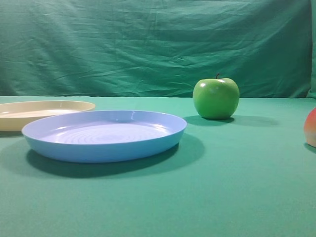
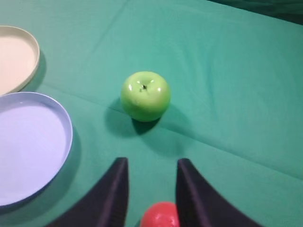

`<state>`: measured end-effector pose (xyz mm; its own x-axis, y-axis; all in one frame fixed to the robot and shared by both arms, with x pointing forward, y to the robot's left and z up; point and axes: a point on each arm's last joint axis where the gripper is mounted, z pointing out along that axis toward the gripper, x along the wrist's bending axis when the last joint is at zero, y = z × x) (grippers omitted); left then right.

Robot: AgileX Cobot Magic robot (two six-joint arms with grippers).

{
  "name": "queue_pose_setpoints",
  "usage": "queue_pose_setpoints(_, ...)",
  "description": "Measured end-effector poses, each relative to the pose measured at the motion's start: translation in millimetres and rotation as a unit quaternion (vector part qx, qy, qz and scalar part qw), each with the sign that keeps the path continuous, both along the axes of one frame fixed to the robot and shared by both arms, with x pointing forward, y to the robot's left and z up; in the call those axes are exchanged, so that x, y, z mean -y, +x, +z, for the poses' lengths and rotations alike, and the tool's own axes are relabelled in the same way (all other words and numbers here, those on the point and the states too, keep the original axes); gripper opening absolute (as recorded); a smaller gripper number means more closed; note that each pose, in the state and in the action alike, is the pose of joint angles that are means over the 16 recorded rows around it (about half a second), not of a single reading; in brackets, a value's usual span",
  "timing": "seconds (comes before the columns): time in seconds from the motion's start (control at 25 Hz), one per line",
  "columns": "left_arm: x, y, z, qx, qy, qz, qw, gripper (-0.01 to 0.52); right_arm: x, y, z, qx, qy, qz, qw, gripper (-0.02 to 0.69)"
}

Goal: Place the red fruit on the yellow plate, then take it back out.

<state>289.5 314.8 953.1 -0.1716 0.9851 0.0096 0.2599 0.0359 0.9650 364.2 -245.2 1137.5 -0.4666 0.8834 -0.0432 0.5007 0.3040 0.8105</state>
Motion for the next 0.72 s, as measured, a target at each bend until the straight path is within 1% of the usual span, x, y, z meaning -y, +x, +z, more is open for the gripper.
queue_pose_setpoints(0.08, 0.0, 0, 0, 0.000, 0.000, 0.000, 1.000, 0.000, 5, -16, 6, 0.010, 0.008, 0.002, 1.000, 0.013)
queue_pose_setpoints(0.2, 0.0, 0, 0, 0.000, 0.000, 0.000, 1.000, 0.000, 11, -38, 12, 0.028, 0.024, 0.005, 0.999, 0.000)
queue_pose_setpoints(0.52, 0.0, 0, 0, 0.000, 0.000, 0.000, 1.000, 0.000, 25, -90, 22, 0.080, 0.071, 0.018, 0.994, 0.000)
queue_pose_setpoints(0.72, 0.0, 0, 0, 0.000, 0.000, 0.000, 1.000, 0.000, 32, -118, 20, 0.095, 0.088, 0.032, 0.991, 0.000)
